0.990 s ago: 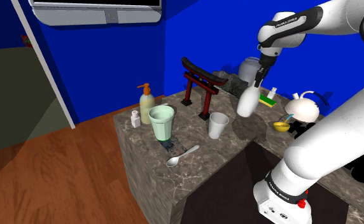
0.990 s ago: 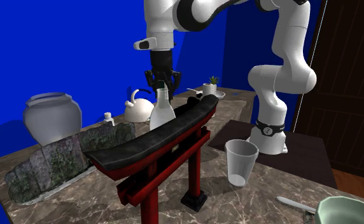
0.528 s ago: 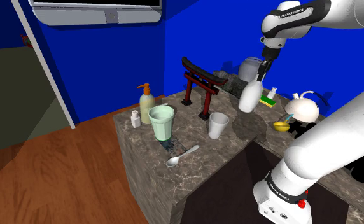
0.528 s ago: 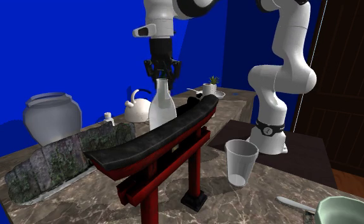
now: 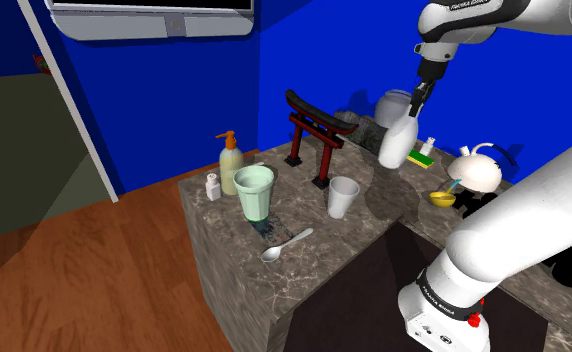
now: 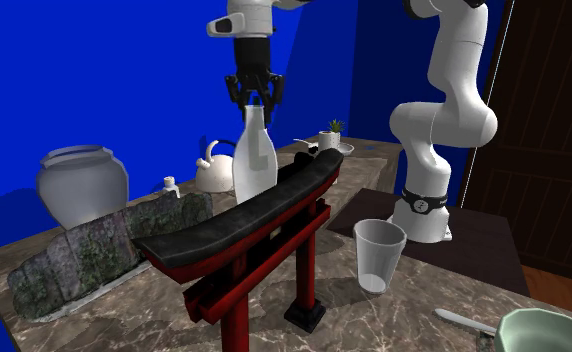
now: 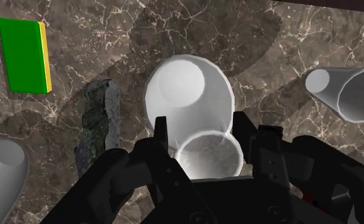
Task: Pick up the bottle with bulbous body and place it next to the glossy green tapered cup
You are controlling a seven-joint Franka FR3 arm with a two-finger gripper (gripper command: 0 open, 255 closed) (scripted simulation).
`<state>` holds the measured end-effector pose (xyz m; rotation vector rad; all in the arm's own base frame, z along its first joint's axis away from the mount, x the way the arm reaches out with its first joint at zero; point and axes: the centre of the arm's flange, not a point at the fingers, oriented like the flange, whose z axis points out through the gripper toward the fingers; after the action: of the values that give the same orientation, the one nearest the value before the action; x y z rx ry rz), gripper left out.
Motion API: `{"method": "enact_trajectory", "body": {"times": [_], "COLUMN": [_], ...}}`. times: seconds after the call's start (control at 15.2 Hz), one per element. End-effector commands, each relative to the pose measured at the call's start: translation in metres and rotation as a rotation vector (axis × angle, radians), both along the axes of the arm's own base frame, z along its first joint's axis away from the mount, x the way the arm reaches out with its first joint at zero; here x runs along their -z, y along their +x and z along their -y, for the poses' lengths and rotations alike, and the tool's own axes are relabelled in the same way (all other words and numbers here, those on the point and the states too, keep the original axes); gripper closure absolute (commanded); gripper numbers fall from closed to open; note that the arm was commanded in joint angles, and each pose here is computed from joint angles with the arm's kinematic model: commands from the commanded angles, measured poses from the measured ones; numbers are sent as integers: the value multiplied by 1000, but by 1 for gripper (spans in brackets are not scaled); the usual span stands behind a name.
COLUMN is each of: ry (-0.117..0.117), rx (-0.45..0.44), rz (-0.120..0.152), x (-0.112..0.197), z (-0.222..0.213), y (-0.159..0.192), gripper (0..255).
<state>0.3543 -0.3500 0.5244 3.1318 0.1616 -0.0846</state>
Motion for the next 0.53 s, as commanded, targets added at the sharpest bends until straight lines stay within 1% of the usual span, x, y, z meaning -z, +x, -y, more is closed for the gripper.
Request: {"method": "enact_trajectory", "body": {"times": [0.0,0.46], "ry": [0,0], "rx": [0,0], "rz": [0,0], "x": [-11,-48], "z": [0,0], "y": [1,1], "gripper": [255,255]}}
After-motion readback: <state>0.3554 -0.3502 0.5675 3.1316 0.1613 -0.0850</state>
